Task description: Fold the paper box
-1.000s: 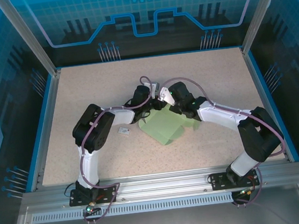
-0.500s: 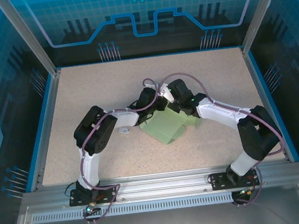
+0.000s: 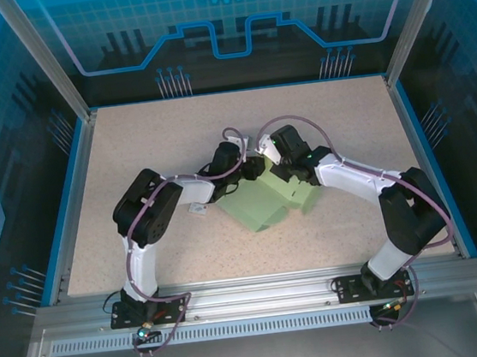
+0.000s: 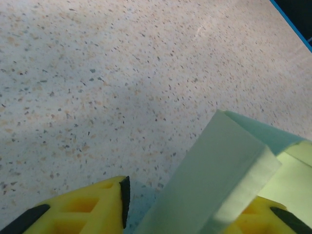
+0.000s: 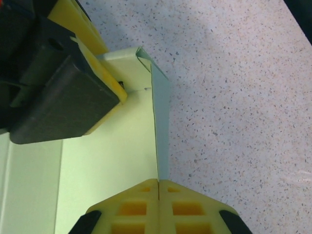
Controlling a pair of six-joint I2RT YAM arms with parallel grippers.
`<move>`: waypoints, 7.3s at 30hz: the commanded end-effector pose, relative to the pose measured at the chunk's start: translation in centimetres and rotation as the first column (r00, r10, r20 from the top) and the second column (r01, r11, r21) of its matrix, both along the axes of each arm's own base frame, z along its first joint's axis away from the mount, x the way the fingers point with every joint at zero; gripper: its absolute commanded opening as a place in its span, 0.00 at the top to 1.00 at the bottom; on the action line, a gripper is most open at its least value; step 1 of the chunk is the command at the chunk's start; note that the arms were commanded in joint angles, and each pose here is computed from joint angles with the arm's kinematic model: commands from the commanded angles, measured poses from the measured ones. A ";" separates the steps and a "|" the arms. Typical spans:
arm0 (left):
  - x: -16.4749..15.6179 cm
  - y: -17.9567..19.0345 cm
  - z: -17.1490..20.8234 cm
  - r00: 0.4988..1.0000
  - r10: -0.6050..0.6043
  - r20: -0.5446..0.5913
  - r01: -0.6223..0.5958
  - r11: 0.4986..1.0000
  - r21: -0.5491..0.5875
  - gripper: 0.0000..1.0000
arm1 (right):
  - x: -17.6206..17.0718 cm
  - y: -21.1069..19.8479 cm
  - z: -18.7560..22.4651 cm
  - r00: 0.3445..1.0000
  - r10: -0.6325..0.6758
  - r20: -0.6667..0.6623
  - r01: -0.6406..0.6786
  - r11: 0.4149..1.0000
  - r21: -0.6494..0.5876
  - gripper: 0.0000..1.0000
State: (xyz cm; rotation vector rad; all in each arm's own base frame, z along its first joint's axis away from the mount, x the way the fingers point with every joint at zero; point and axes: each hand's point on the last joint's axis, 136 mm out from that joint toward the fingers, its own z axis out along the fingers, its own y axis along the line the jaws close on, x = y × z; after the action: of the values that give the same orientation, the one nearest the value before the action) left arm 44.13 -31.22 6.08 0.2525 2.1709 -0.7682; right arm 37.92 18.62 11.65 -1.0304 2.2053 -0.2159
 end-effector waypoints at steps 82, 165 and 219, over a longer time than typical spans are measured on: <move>-2.3 0.0 -1.6 0.930 -0.316 -0.188 0.342 0.931 0.125 0.63 | 1.1 0.0 1.3 0.995 0.041 -0.086 -0.037 0.998 0.047 1.00; -1.0 -0.1 0.8 0.942 -0.325 -0.082 0.332 0.939 0.095 0.79 | 0.7 0.4 1.5 0.993 0.060 -0.100 -0.053 0.996 0.074 1.00; -1.5 4.4 6.3 1.000 0.030 0.005 -0.031 0.985 0.171 0.94 | -3.4 -1.3 5.9 0.928 -0.309 -0.210 0.337 0.934 0.115 0.45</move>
State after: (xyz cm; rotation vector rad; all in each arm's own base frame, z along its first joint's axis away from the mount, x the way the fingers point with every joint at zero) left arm 42.04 -26.49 10.58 0.3180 2.2727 -0.5711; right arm 34.34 16.96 17.46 -0.6449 2.5047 -0.1042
